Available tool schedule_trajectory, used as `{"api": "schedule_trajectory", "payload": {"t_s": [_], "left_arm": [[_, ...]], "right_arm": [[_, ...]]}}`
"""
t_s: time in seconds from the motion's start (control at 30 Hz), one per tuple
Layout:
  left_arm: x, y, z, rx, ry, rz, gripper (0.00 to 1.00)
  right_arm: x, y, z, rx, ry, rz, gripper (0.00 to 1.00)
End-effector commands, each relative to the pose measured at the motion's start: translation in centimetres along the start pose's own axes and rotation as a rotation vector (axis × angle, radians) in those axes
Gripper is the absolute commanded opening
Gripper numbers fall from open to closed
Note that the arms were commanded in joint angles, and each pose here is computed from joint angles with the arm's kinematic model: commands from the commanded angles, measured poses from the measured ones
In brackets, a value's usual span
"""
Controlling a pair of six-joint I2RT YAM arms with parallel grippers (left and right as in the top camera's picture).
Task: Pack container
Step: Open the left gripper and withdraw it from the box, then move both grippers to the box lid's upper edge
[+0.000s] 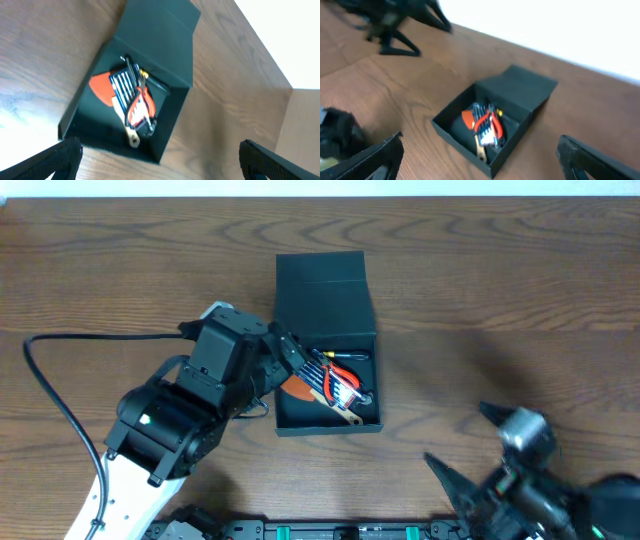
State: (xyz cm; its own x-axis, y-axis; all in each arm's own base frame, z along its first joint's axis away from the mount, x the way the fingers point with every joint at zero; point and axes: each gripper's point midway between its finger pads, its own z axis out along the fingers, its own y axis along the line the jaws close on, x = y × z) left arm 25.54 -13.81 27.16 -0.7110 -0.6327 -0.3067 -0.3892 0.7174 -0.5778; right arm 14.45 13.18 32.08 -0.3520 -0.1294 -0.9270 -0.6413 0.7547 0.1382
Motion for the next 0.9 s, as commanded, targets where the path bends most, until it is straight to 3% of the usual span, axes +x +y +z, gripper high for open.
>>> {"api": "schedule_trajectory", "payload": {"t_s": [0.0,0.27,0.37,0.4,0.43,0.53,0.57,0.63,0.87], "left_arm": [[-1.9,0.0,0.0,0.027,-0.01,0.008,0.99],[-8.4,2.9,1.3,0.072,0.004,-0.153,1.0],[-11.1,3.5,3.1,0.103,0.015,-0.203,0.9],[-11.8,3.8,3.8,0.11,0.02,-0.218,0.83],[-12.6,4.1,4.7,0.113,0.025,-0.234,0.74],[-14.1,5.3,7.1,0.094,0.038,-0.273,0.4],[-14.6,6.1,8.3,0.076,0.048,-0.292,0.23],[-14.9,7.0,9.7,0.055,0.066,-0.313,0.06],[-14.7,9.3,14.6,0.014,0.161,-0.37,0.06]], "right_arm": [[0.5,-1.9,3.8,0.108,0.125,0.166,0.99],[-2.5,-3.5,11.3,0.111,0.294,0.176,0.99],[-4.1,-4.3,13.6,0.099,0.289,0.123,0.99],[-4.7,-4.8,14.4,0.1,0.272,0.087,0.87],[-5.1,-5.3,15.2,0.107,0.254,0.06,0.67],[-5.9,-7.8,16.5,0.175,0.217,0.068,0.37],[-5.8,-9.7,17.0,0.227,0.215,0.114,0.2],[-5.1,-12.0,17.5,0.284,0.224,0.201,0.01],[1.1,-18.6,21.1,0.31,0.364,0.539,0.01]]}}
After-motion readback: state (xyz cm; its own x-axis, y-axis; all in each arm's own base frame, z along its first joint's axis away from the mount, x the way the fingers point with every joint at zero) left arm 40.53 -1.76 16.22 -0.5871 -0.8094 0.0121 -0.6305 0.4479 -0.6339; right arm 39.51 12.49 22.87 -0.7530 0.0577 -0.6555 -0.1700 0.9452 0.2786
